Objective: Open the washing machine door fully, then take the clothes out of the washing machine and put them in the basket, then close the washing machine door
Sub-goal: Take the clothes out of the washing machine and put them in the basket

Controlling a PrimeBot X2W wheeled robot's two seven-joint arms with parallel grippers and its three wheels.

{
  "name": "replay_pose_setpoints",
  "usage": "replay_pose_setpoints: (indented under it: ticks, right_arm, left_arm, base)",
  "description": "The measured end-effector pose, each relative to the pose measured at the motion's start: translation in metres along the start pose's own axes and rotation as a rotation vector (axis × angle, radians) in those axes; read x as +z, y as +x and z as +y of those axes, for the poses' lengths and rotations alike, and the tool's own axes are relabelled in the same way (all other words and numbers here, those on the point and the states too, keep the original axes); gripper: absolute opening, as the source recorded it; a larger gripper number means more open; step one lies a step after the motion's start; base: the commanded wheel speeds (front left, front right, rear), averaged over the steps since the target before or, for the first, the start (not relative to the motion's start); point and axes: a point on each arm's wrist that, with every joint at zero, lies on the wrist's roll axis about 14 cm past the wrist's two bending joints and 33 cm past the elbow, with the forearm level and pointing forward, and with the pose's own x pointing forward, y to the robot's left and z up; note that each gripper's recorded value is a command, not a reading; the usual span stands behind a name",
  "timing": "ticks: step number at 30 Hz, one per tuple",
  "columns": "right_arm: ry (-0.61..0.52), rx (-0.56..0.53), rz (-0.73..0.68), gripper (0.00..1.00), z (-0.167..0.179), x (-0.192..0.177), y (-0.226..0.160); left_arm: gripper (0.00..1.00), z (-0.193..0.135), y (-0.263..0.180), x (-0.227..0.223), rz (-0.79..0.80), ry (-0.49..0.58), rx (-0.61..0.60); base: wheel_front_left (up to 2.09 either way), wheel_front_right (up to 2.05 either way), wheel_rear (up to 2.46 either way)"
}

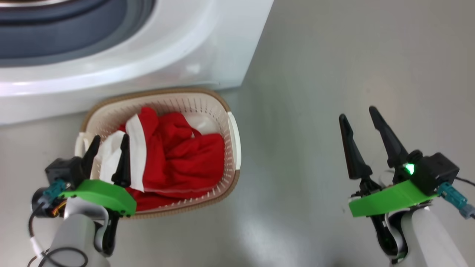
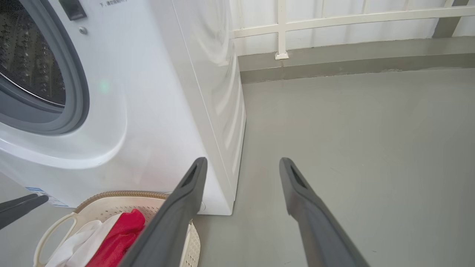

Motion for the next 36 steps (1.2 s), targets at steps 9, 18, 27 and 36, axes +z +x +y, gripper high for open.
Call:
replay_pose_setpoints:
  ticks: [9,18,27,36]
  right_arm:
    - [-0.003,0.010,-0.037,1.00,0.008,0.020,-0.024]
    - [-0.005,0.012,-0.064,1.00,0.012,0.033,-0.053]
    - [-0.008,0.004,-0.091,1.00,0.011,0.042,-0.080]
    - [-0.020,0.001,-0.103,1.00,0.011,0.044,-0.100]
  left_arm:
    - [1.00,0.004,-0.034,0.063,-0.181,0.011,0.028]
    - [1.00,-0.001,-0.081,0.105,-0.327,0.026,0.026]
    - [1.00,0.003,-0.128,0.123,-0.415,0.041,0.044]
    - [1.00,0.016,-0.169,0.122,-0.455,0.043,0.091]
  base:
    - [0.00,0.00,0.00]
    - [0.00,0.00,0.00]
    - [0.00,0.00,0.00]
    - [0.00,0.00,0.00]
